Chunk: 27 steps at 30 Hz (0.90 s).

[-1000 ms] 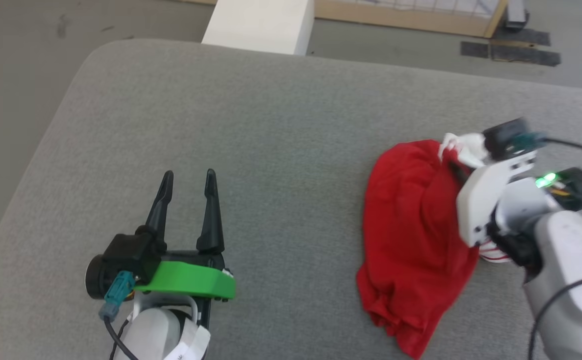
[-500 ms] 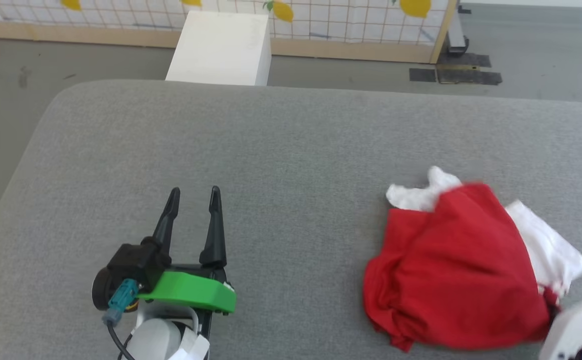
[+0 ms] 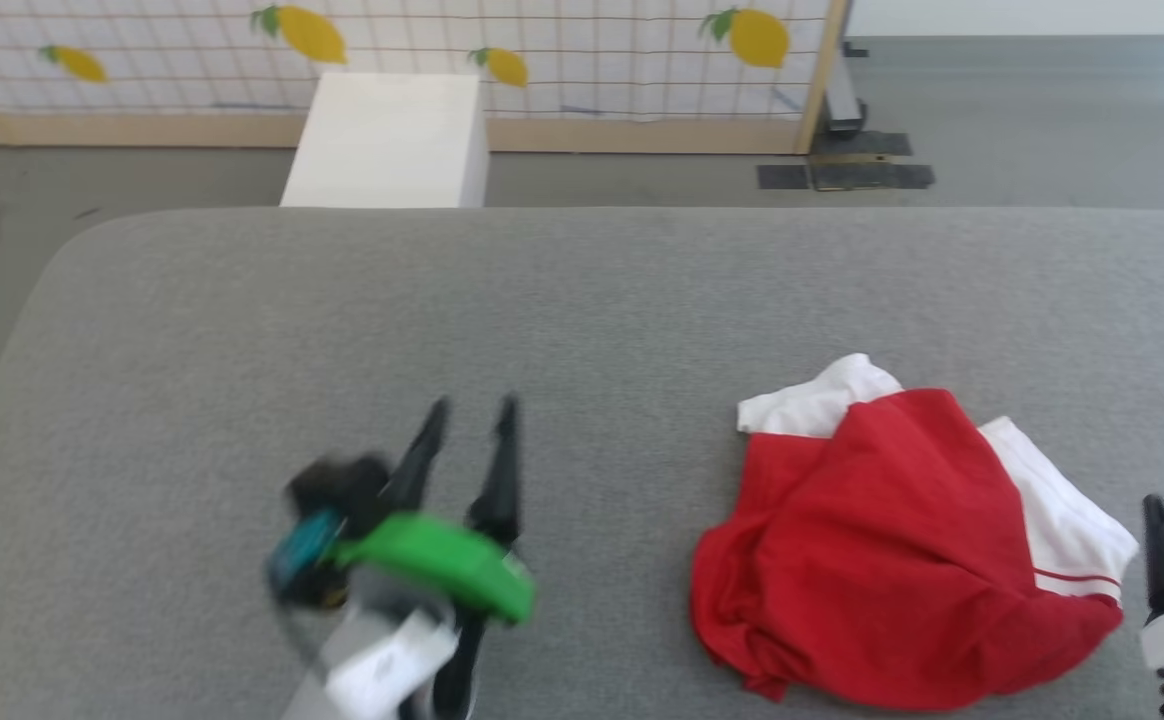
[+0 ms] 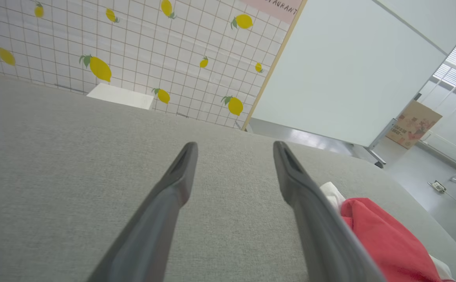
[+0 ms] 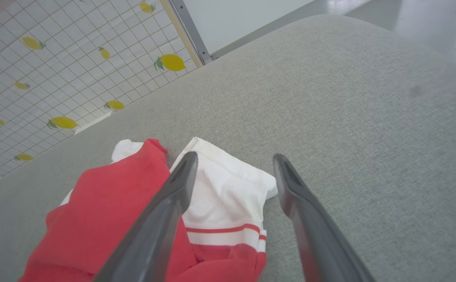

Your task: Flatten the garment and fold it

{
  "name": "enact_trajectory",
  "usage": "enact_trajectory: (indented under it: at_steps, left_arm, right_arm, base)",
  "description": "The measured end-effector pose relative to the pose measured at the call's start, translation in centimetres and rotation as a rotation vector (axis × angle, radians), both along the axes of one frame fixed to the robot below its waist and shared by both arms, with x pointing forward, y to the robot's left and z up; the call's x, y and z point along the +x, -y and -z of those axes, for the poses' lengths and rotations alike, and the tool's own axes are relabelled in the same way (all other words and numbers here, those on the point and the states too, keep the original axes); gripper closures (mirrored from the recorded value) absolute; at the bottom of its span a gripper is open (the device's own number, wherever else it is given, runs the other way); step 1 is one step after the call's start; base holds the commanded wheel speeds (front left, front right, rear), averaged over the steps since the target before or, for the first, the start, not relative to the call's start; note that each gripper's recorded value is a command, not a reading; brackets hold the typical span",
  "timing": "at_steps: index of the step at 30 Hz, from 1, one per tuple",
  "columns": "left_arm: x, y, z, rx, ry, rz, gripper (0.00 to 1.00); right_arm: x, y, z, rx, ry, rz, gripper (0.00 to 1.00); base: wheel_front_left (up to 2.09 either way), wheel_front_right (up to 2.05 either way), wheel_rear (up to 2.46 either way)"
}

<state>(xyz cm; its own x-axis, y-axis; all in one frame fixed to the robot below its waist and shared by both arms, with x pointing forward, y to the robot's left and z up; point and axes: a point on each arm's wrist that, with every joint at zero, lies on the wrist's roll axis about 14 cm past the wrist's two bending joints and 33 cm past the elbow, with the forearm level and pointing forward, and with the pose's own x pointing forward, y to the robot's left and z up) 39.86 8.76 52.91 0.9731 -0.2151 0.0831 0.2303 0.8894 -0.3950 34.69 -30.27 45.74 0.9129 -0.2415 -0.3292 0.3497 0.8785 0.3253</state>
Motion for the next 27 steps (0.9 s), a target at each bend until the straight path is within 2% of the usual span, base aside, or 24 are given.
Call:
enact_trajectory:
  at_steps: [4,6,9,12,18,23,26,27]
  left_arm:
    - [2.1,6.3,-1.4,-0.022,-0.088,0.231,0.0]
    - [2.8,9.3,-1.3,0.019,-0.158,0.345,0.0]
    - [3.1,13.5,-0.4,0.125,-0.285,0.501,0.0]
    - [3.0,16.5,1.6,0.287,-0.412,0.622,0.0]
    - [2.7,18.0,7.7,0.552,-0.591,0.711,0.0]
    - [0.7,17.7,13.2,0.656,-0.764,0.783,0.0]
    - [0.5,18.2,14.3,0.662,-0.787,0.814,0.0]
    - [0.6,18.5,14.3,0.649,-0.786,0.823,0.47]
  right_arm:
    - [-0.6,2.0,-1.6,-0.031,0.043,0.059,0.0]
    - [-1.0,2.7,-2.1,-0.052,0.048,0.079,0.0]
    - [-1.6,3.7,-2.3,-0.057,0.047,0.111,0.0]
    - [-2.0,4.1,-1.5,-0.053,0.02,0.124,0.0]
    - [-2.1,4.2,0.4,-0.028,-0.017,0.143,0.0]
    - [-3.2,5.2,2.4,-0.027,-0.07,0.19,0.0]
    - [-3.7,5.6,3.3,-0.031,-0.099,0.208,0.0]
    - [-3.7,5.6,3.5,-0.031,-0.108,0.21,0.0]
  base:
    - [0.0,0.0,0.0]
    - [0.0,0.0,0.0]
    - [0.0,0.0,0.0]
    - [0.0,0.0,0.0]
    - [0.0,0.0,0.0]
    - [0.0,0.0,0.0]
    - [0.0,0.0,0.0]
    - [0.0,0.0,0.0]
